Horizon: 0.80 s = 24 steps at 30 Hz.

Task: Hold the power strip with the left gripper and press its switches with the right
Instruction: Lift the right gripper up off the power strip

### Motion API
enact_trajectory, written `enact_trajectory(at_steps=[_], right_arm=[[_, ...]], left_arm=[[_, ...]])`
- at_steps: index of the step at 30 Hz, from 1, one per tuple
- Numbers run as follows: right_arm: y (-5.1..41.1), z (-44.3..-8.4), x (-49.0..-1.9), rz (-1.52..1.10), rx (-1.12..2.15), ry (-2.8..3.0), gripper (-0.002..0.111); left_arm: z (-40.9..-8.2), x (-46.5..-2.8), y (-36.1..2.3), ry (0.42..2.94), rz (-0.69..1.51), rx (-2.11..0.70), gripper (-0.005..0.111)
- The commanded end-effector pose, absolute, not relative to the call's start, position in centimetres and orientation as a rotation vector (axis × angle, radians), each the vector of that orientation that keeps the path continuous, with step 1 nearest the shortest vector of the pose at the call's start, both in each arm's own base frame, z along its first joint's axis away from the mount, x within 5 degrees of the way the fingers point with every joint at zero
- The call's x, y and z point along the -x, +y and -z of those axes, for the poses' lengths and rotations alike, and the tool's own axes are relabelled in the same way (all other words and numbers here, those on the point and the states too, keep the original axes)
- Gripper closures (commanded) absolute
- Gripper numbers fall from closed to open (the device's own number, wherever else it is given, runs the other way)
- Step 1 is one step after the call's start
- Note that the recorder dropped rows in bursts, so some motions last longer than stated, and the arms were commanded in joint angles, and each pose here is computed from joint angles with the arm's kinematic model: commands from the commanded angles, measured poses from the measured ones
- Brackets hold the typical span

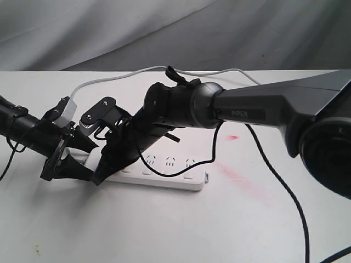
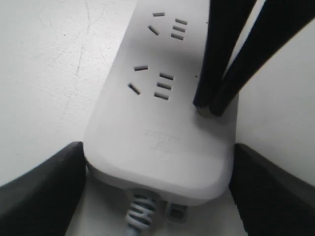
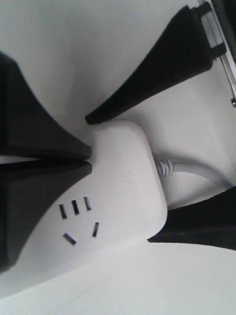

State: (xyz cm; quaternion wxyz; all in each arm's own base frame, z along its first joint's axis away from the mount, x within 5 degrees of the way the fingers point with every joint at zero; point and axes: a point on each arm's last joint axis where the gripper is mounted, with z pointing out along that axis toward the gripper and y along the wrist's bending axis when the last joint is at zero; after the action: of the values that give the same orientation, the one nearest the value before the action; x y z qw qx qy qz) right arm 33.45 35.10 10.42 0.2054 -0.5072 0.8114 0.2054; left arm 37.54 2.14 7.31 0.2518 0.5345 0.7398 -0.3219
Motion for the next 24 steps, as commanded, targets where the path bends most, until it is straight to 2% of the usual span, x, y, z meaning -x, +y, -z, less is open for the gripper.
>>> enact_trajectory(at_steps=[1,3,6,10,15,18,24], right_arm=[[33.4,-5.4,-32.9,-0.387,1.635,2.365,0.108],[32.9,-4.5,-32.6,-0.360,1.652,2.437,0.108],[33.5,-5.8,-33.1,-0.382,1.617,2.354,0.108],[34.3,-10.3,-34.1,-0.417,1.491,2.201,0.108],[33.1,-16.8,-35.0,-0.475,1.396,2.091,0.108],[32.5,-19.2,-35.1,-0.555,1.390,2.037,0.108],[31.9,-18.5,-34.4,-0.652,1.468,2.061,0.108]], left_arm=[[-5.3,-36.6,2.4,2.086,0.866,-1.545,0.044],[-5.3,-36.6,2.4,2.086,0.866,-1.545,0.044],[-5.3,-36.6,2.4,2.086,0.866,-1.545,0.044],[-5.3,-36.6,2.4,2.086,0.866,-1.545,0.044],[-5.3,-36.6,2.4,2.086,0.865,-1.548,0.044],[-5.3,-36.5,2.4,2.086,0.865,-1.553,0.044],[-5.3,-36.5,2.4,2.086,0.865,-1.553,0.044]])
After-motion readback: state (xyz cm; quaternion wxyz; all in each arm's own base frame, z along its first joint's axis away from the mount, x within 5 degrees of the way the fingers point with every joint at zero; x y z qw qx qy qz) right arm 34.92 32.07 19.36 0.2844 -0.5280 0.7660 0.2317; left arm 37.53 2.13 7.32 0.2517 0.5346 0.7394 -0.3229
